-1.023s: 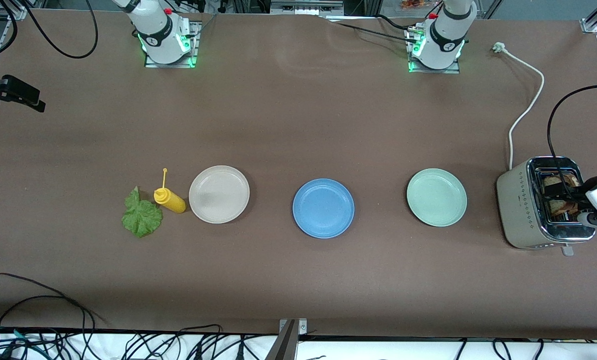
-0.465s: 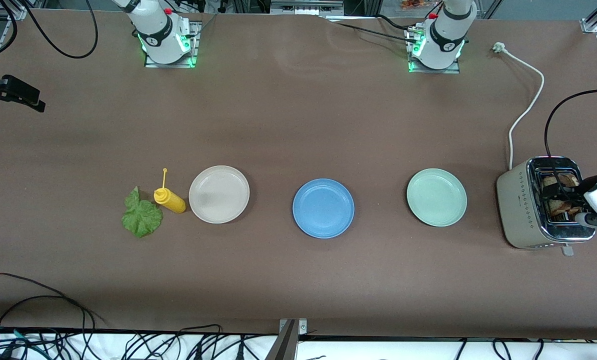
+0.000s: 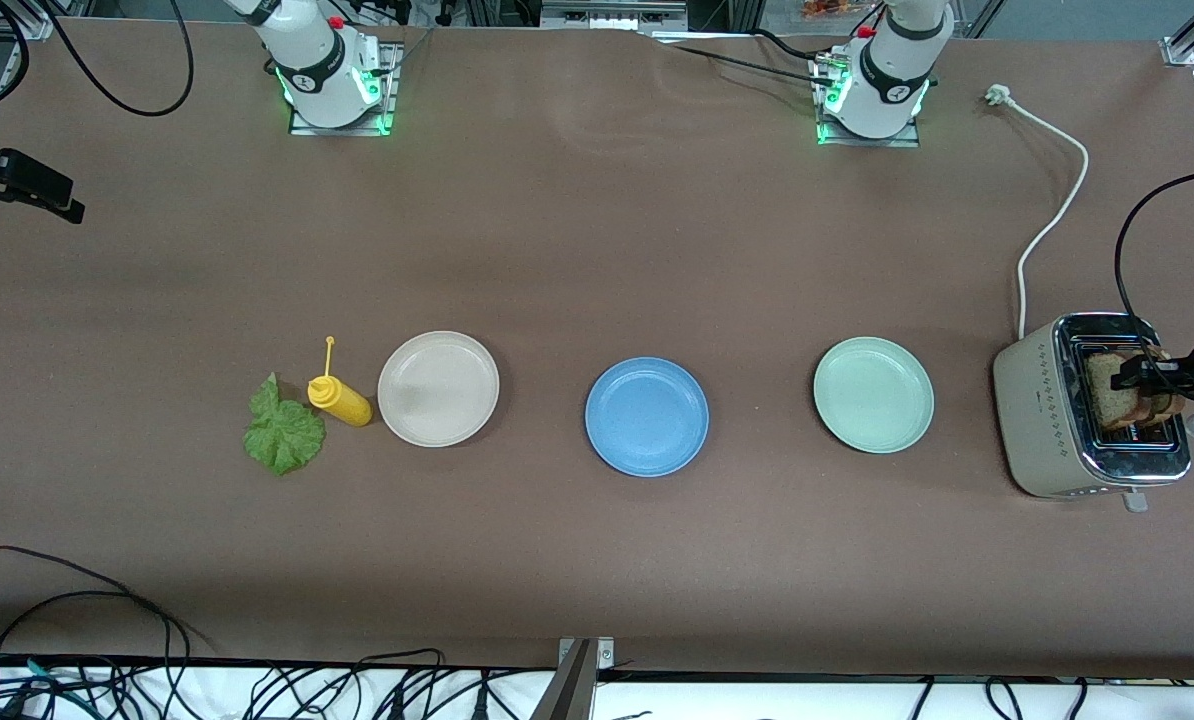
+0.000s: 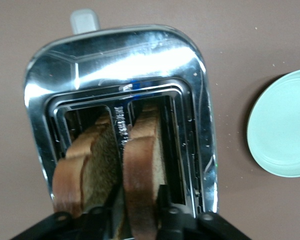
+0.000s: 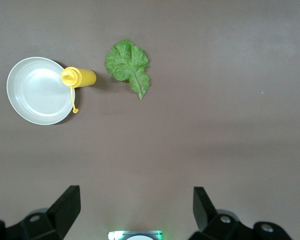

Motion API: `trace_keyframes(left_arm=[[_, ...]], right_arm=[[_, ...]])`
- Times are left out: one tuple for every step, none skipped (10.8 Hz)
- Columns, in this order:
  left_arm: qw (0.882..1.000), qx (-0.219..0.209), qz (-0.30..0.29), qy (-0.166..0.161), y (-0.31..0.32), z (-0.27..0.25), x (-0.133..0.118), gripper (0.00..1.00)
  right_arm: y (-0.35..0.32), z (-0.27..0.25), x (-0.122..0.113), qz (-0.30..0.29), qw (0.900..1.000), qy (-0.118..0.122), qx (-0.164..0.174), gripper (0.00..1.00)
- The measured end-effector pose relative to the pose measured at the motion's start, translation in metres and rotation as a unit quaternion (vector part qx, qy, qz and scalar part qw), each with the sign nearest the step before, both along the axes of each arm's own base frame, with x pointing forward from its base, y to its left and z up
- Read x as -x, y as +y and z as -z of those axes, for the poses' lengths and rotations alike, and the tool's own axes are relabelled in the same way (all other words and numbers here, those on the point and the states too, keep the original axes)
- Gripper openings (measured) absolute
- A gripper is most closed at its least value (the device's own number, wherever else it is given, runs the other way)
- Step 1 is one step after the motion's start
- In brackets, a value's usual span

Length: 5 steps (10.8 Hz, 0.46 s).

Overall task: Make sandwich in blue plate with both arms
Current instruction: 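Grasp one toast slice with the left gripper and lift it out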

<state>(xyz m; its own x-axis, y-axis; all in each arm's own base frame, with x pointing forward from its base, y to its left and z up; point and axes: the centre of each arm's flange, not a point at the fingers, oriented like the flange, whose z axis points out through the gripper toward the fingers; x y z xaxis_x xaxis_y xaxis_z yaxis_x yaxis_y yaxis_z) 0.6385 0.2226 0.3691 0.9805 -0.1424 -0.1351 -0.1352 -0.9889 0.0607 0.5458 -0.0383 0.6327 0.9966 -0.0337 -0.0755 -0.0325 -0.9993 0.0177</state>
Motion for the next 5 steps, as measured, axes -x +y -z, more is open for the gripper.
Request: trace_keyframes(left_arm=[[1.000, 0.004, 0.002, 0.003, -0.0038, 0.0004, -0.0003, 0.23], [1.000, 0.005, 0.003, 0.003, -0.0061, 0.0005, -0.0008, 0.14], [1.000, 0.005, 0.003, 0.004, -0.0057, 0.0005, -0.0007, 0.14], [1.000, 0.005, 0.003, 0.003, -0.0055, 0.0004, -0.0007, 0.14], [1.000, 0.005, 0.003, 0.003, -0.0059, -0.0002, -0.0010, 0.14]], right_arm=[[-0.0002, 0.0000, 0.0000, 0.000, 1.000, 0.000, 0.000, 1.00], [-0.0002, 0.0000, 0.0000, 0.000, 1.000, 0.000, 0.000, 1.00], [-0.0002, 0.0000, 0.0000, 0.000, 1.000, 0.000, 0.000, 1.00], [-0.0002, 0.0000, 0.0000, 0.000, 1.000, 0.000, 0.000, 1.00], [-0.0001, 0.0000, 0.0000, 0.000, 1.000, 0.000, 0.000, 1.00]])
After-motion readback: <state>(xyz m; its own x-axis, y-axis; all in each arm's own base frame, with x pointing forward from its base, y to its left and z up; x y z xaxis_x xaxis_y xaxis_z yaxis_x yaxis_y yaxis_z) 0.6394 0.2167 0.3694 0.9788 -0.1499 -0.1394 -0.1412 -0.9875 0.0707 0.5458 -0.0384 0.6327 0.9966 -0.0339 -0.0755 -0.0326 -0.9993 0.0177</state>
